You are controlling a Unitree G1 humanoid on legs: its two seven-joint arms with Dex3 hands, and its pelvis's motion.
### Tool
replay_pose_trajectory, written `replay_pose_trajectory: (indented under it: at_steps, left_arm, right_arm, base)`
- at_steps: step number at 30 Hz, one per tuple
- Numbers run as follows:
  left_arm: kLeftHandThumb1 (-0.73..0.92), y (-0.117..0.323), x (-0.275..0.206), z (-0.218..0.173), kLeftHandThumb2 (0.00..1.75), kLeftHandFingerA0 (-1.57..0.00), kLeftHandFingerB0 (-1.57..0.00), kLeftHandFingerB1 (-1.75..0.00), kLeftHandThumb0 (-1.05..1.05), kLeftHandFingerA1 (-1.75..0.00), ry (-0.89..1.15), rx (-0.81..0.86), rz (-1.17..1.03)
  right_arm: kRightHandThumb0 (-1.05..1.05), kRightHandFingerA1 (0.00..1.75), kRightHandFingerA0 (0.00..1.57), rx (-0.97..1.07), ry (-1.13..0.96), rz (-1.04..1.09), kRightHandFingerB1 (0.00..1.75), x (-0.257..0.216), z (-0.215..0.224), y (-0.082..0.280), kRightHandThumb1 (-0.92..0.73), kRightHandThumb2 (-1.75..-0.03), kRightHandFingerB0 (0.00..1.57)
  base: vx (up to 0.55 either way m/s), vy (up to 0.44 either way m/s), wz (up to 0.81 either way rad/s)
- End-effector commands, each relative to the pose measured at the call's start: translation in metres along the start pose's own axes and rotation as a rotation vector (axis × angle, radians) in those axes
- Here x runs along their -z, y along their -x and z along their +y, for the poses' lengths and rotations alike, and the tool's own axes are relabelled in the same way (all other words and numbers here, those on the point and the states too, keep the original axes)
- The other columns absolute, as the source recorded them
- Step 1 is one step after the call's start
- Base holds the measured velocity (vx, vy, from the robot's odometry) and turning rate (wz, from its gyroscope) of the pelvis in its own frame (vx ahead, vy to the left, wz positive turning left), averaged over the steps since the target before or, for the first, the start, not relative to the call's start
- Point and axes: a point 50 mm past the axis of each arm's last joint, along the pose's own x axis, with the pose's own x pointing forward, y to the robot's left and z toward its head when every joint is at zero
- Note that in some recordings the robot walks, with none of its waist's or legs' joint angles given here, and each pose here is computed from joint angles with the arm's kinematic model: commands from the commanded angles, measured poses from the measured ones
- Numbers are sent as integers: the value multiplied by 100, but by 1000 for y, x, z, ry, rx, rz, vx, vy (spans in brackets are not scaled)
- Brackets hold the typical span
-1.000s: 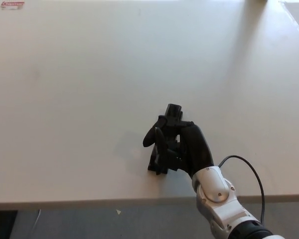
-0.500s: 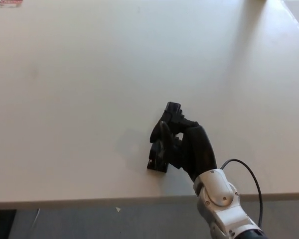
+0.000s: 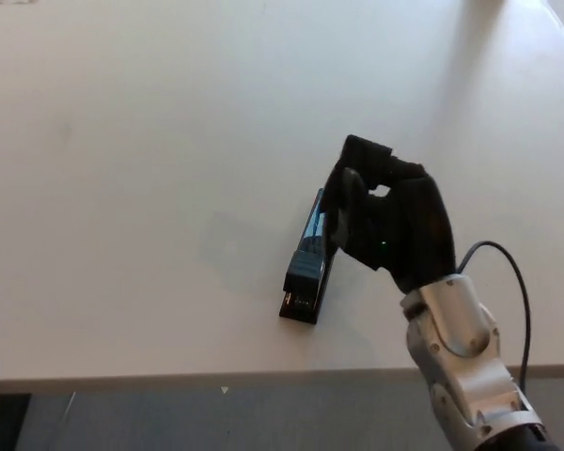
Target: The robot uses its right hand to press on the stapler that is in the middle of the desk
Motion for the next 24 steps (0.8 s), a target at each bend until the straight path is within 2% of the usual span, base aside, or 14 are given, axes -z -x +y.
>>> replay_pose_trajectory:
  at_steps: [1, 2, 3, 4, 5, 6, 12, 14, 17, 19, 20, 22, 23, 24]
  left_arm:
    - [72, -13, -14, 14, 117, -6, -7, -35, -94, -47, -151, 82, -8]
    - [75, -14, -14, 15, 121, 0, -7, -30, -96, -44, -143, 86, 2]
    - [76, -15, -13, 16, 121, 0, -3, -27, -99, -43, -137, 88, 7]
    - [74, -17, -13, 17, 122, 0, -2, -27, -95, -43, -138, 88, 9]
    - [78, -20, -11, 21, 123, 0, -2, -24, -97, -42, -155, 90, 2]
    - [77, -24, -11, 25, 123, -3, -6, -25, -97, -44, -176, 87, -5]
    - [78, -37, -13, 39, 125, 0, -8, -25, -96, -50, -259, 6, -37]
    - [92, -43, -16, 45, 80, -4, 0, -37, -101, -54, -291, -10, -65]
    - [79, -51, -18, 54, 126, -4, -7, -18, -105, -44, -282, -44, -81]
    - [78, -52, -20, 60, 126, -4, -5, -19, -105, -43, -300, -65, -87]
    - [79, -52, -20, 63, 127, -4, -3, -19, -105, -44, -317, -77, -88]
    - [78, -52, -18, 68, 126, -4, -2, -23, -100, -46, -337, -89, -99]
    - [75, -52, -17, 71, 126, -3, -3, -25, -95, -47, -332, -108, -99]
    - [75, -52, -16, 73, 126, -3, -3, -25, -95, -47, -332, -110, -101]
  right_arm:
    - [-72, 150, 138, -179, 59, -385, 149, -172, -63, 74, -68, -119, 133]
    - [-74, 151, 136, -171, 83, -402, 149, -178, -69, 83, -70, -119, 130]
    - [-89, 175, 88, -176, 91, -404, 175, -182, -74, 88, -88, -67, 74]
    - [-77, 150, 131, -192, 72, -412, 147, -186, -78, 92, -70, -116, 123]
    - [-79, 150, 128, -202, 91, -438, 143, -194, -87, 101, -76, -122, 114]
    - [-85, 175, 80, -195, 124, -461, 175, -199, -93, 111, -88, -72, 64]
    - [-89, 148, 113, -121, 84, -441, 128, -208, -111, 152, -73, -106, 83]
    - [-87, 150, 118, -74, 174, -458, 127, -210, -114, 164, -79, -111, 86]
    - [-90, 174, 82, -64, 241, -390, 154, -202, -124, 193, -84, -74, 70]
    - [-60, 138, 121, -66, 234, -318, 136, -195, -129, 204, -65, -116, 118]
    - [-83, 175, 79, -49, 263, -274, 175, -191, -134, 215, -89, -72, 63]
    - [-80, 175, 80, -45, 231, -223, 175, -185, -141, 227, -88, -72, 63]
    - [-65, 144, 127, -2, 234, -166, 141, -178, -150, 238, -76, -122, 119]
    - [-65, 144, 127, 9, 245, -153, 141, -177, -152, 241, -76, -122, 119]
  base:
    - [0, 0, 0]
    - [0, 0, 0]
    - [0, 0, 0]
    - [0, 0, 0]
    - [0, 0, 0]
    - [0, 0, 0]
    - [0, 0, 0]
    - [0, 0, 0]
    - [0, 0, 0]
    - [0, 0, 0]
    - [0, 0, 0]
    - [0, 0, 0]
    - [0, 0, 0]
    - [0, 0, 0]
